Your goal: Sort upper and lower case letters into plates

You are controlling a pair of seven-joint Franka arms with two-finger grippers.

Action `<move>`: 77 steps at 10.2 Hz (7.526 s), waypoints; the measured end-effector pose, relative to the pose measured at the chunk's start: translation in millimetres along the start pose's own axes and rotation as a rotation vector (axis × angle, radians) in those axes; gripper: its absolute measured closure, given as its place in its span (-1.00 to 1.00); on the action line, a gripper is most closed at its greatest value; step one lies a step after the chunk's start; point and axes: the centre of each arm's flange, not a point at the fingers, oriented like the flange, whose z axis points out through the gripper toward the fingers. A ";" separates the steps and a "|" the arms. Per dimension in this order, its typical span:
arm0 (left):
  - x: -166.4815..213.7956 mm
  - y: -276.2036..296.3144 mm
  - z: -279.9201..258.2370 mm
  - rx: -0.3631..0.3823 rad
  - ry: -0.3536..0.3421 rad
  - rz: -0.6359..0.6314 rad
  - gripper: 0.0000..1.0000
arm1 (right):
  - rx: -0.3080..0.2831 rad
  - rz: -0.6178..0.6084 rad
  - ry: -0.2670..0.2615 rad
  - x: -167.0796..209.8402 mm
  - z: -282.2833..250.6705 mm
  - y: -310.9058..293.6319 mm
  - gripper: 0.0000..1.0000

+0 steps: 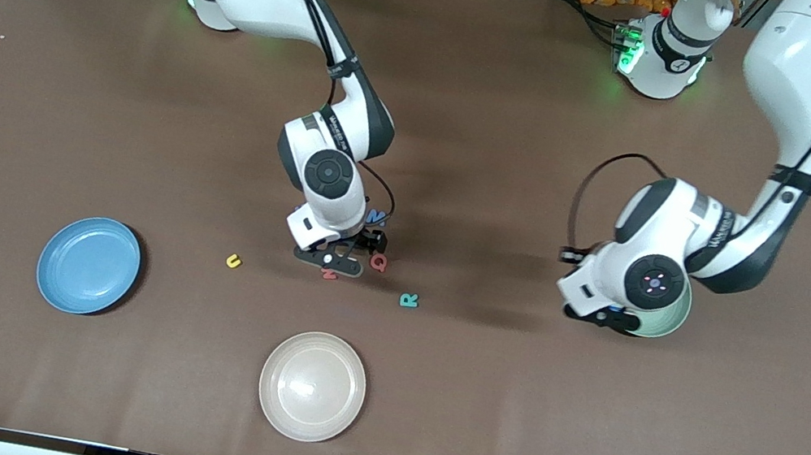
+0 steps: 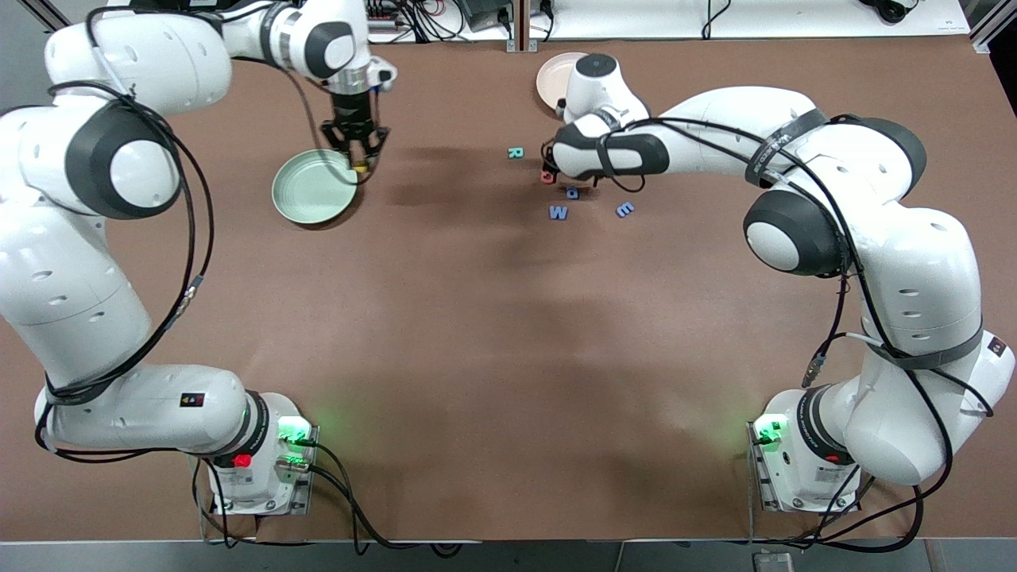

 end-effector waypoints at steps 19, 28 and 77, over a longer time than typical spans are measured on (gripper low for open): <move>-1.1 226.9 -12.5 -0.360 0.090 -0.673 -0.95 | 0.013 -0.045 -0.015 63.1 -116.0 87.8 0.45; 1.0 367.4 46.0 -0.601 -0.009 -1.579 -0.77 | -0.091 -0.146 0.014 186.8 -82.9 399.6 0.45; -35.3 3.5 58.0 0.028 0.092 0.128 0.30 | 0.033 0.689 -0.012 108.9 7.7 218.3 -0.82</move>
